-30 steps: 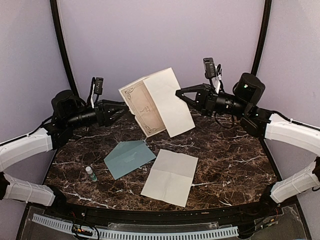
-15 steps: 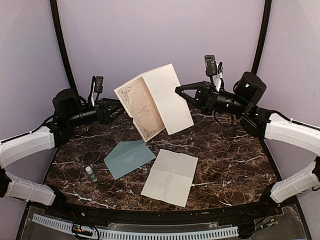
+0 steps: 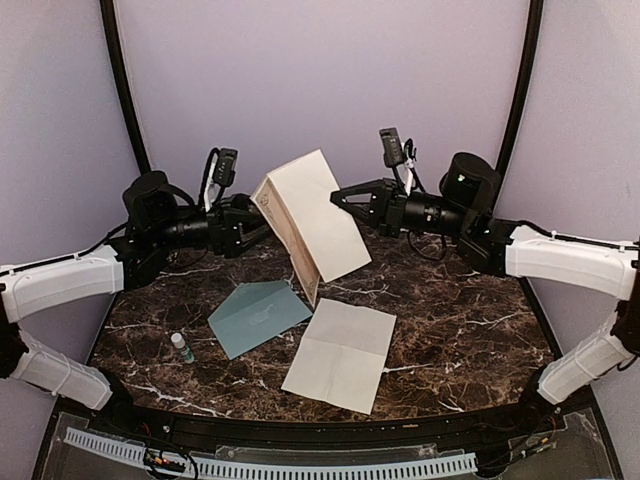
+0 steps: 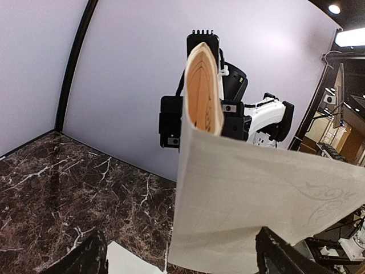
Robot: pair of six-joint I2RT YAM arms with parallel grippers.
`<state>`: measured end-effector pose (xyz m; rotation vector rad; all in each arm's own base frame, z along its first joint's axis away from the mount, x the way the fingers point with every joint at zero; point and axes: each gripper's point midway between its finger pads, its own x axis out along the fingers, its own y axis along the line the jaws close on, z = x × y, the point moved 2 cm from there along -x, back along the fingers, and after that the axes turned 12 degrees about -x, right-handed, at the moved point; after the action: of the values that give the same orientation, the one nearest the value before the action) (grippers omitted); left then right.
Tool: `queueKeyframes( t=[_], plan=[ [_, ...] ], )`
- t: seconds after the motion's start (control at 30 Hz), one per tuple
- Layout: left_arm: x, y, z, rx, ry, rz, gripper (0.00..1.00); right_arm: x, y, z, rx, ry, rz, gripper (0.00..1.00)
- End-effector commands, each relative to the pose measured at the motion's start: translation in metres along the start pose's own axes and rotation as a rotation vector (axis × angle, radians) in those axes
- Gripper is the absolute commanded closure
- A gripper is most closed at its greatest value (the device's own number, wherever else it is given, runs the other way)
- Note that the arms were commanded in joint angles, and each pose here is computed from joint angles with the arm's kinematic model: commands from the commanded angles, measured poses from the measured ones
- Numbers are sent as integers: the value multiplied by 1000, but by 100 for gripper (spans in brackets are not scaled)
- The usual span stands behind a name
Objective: Place the letter into the envelope and seal it
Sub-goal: Fold the letter.
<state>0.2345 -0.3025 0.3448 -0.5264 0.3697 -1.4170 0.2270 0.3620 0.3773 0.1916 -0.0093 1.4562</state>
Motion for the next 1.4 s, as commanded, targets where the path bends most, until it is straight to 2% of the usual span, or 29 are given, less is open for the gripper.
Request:
queueKeyframes(
  t=[0.0, 0.33, 0.47, 0.53, 0.63, 0.87, 0.93, 1.2, 1.23, 1.33, 1.37],
  plan=[
    [2, -7, 3, 14, -18, -44, 11, 6, 9, 21, -26, -60, 48, 100],
    [9, 2, 9, 8, -73, -33, 15, 15, 18, 16, -15, -38, 112, 100],
    [11, -1, 14, 6, -97, -64, 20, 17, 17, 11, -3, -27, 109, 100],
    [11, -4, 16, 6, -100, -85, 26, 17, 16, 9, 0, -28, 110, 100],
    [11, -9, 16, 7, -102, -116, 41, 17, 17, 9, 5, -31, 114, 100],
    [10, -17, 13, 4, -91, -177, 63, 15, 20, 11, 8, -49, 126, 100],
    [9, -19, 13, -1, -93, -190, 73, 14, 18, 10, 11, -47, 121, 100],
    [9, -21, 12, -27, -89, -221, 96, 14, 16, 8, 25, -39, 111, 100],
    [9, -21, 12, -28, -90, -221, 98, 14, 16, 6, 31, -35, 110, 96],
    [8, -18, 11, -28, -102, -201, 100, 10, 17, 8, 39, -40, 107, 61],
    [7, -20, 12, -23, -105, -198, 100, 8, 17, 9, 41, -45, 105, 52]
  ],
)
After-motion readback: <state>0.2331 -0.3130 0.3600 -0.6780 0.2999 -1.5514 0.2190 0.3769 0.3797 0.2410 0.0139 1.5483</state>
